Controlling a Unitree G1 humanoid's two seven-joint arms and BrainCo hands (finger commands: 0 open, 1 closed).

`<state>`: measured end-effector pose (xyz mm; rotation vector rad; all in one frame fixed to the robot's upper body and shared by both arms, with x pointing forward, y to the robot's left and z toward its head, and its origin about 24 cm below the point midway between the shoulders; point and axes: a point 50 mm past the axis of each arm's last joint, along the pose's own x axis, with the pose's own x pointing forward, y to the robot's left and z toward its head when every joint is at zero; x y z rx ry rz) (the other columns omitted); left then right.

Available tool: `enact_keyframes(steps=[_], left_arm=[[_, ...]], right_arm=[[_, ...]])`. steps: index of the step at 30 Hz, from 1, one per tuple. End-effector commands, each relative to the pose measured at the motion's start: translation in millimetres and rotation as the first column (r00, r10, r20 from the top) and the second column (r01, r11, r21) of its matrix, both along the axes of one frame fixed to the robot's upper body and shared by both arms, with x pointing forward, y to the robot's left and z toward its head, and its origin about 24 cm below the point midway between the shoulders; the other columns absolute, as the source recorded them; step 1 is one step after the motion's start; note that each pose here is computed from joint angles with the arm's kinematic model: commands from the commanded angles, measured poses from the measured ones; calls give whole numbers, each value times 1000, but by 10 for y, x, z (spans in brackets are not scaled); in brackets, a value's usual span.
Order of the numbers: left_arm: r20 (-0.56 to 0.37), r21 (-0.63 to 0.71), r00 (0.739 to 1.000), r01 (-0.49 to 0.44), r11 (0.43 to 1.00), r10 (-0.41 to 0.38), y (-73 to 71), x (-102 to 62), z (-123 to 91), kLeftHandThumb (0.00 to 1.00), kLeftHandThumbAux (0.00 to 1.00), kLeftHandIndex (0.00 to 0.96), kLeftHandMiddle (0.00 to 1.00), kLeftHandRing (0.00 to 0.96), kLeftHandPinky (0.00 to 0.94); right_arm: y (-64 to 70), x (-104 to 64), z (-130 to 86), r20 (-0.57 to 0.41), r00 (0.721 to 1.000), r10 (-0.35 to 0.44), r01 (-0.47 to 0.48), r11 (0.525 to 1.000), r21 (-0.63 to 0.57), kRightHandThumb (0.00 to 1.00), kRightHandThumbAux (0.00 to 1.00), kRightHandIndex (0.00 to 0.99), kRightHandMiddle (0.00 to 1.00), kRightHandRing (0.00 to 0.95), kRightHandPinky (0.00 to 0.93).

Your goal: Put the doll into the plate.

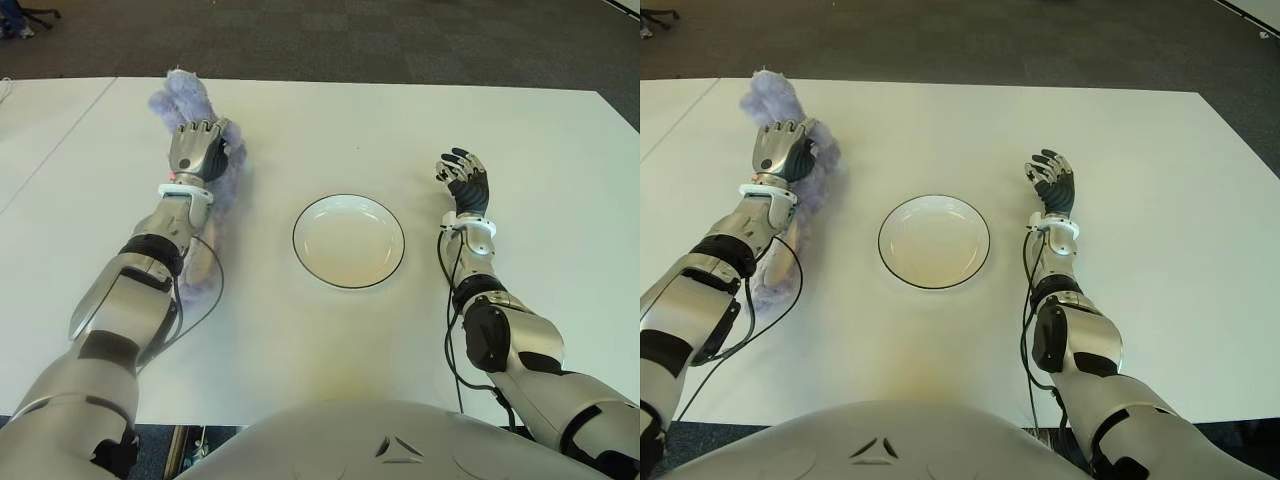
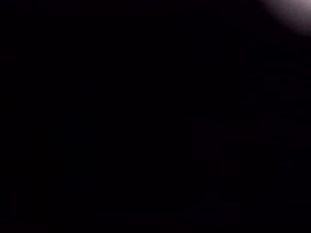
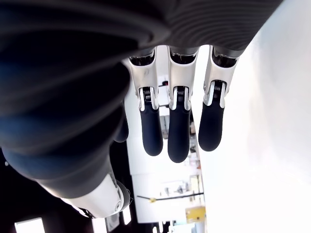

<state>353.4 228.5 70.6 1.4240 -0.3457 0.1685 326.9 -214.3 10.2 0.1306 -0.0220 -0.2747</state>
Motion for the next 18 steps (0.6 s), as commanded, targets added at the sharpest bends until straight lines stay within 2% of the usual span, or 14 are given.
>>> enact_keyframes(steps=[1,5,13,18], left_arm=[[62,-8,991,117,993,-116,-197,-26,91,814,653,813,904,869,853],[152,-21,968,204,979,-198,-345,-66,322,845,644,804,896,870,863],[208,-22,941,277,960,-267,-502,-145,527,894,635,784,874,865,856],[240,40,917,320,947,-320,-608,-210,671,897,629,791,885,877,873]], right_arm=[[147,-734,-944,-430,903,12,47,991,126,411,850,261,327,359,378],[145,-732,-943,-431,902,13,45,991,125,395,847,266,330,364,386],[145,-728,-944,-440,898,13,40,993,110,384,850,266,331,363,381],[149,-724,-944,-445,896,10,40,994,104,384,847,269,331,364,382]])
